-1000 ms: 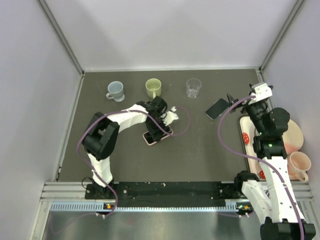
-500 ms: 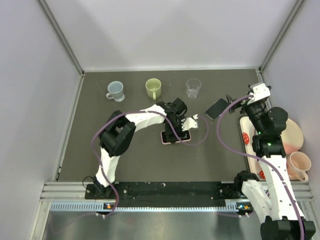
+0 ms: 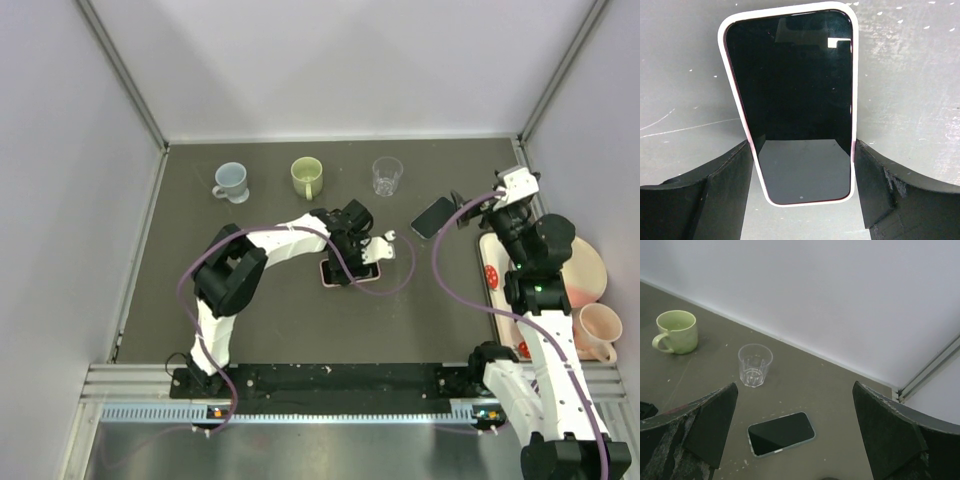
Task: Take the phone out of the phone case
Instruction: Move the phone to the center of the board, then pick up the phone at the center of the board.
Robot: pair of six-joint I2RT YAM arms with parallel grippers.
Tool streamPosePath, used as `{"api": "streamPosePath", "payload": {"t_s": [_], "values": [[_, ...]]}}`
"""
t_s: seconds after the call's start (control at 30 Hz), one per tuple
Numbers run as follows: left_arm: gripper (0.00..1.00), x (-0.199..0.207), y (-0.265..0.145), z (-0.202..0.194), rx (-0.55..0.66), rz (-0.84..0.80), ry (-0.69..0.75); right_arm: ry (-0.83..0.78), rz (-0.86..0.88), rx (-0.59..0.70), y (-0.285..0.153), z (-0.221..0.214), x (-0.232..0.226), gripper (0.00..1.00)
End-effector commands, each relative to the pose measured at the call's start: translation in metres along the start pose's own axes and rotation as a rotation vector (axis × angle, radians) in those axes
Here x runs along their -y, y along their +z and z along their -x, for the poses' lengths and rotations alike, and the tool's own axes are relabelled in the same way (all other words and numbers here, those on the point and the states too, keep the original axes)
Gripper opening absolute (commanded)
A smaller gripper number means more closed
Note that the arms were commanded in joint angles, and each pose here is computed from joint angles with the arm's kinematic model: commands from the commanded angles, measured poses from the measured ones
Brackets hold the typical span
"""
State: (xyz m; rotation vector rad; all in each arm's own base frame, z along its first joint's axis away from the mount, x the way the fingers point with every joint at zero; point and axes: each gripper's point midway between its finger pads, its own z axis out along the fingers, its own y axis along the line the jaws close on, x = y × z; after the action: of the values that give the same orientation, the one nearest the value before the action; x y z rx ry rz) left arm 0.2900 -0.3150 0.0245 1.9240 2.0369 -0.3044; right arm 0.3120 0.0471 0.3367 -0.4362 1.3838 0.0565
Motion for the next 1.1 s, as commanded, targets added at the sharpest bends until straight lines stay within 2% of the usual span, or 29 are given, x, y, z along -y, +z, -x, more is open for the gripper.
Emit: {"api": "streamPosePath", "payload": {"t_s": [0.0, 0.13, 0.17, 0.43, 0.53, 0.73, 0.77, 0.83, 0.97, 1.03, 1.07], "values": [[0.73, -0.027, -0.023, 0.004, 0.035, 0.172, -0.005, -0.023, 0.072, 0.03, -0.001, 0.015, -0.011, 0.99], [0.98, -0.034, -0.029, -0.005, 0.032, 0.218, -0.034, -0.021, 0.139, 0.021, -0.004, 0.018, -0.023, 0.99], [0.99, -0.034, -0.03, -0.007, 0.034, 0.222, -0.041, -0.023, 0.153, 0.025, -0.004, 0.018, -0.026, 0.99], [0.99, -0.049, -0.052, -0.005, 0.058, 0.302, -0.061, -0.034, 0.258, 0.026, -0.008, 0.021, -0.043, 0.99], [0.99, -0.056, -0.074, -0.005, 0.104, 0.322, -0.101, -0.01, 0.352, 0.004, -0.013, 0.013, -0.059, 0.99], [0.99, -0.039, -0.117, -0.012, 0.2, 0.319, -0.171, 0.017, 0.525, 0.005, -0.022, 0.013, -0.087, 0.99], [0.99, -0.04, -0.136, -0.008, 0.251, 0.364, -0.176, 0.021, 0.534, 0.007, -0.021, 0.014, -0.088, 0.99], [0.99, -0.036, -0.141, -0.025, 0.255, 0.406, -0.221, 0.033, 0.552, 0.003, -0.021, 0.015, -0.09, 0.99], [0.99, -0.05, -0.194, -0.052, 0.388, 0.564, -0.366, 0.056, 0.599, -0.021, -0.015, 0.021, -0.096, 0.99], [0.99, -0.062, -0.222, -0.07, 0.47, 0.62, -0.471, 0.067, 0.614, -0.104, -0.005, 0.006, -0.101, 0.99], [0.99, -0.066, -0.232, -0.076, 0.502, 0.632, -0.508, 0.02, 0.662, -0.135, -0.006, 0.006, -0.113, 0.99]]}}
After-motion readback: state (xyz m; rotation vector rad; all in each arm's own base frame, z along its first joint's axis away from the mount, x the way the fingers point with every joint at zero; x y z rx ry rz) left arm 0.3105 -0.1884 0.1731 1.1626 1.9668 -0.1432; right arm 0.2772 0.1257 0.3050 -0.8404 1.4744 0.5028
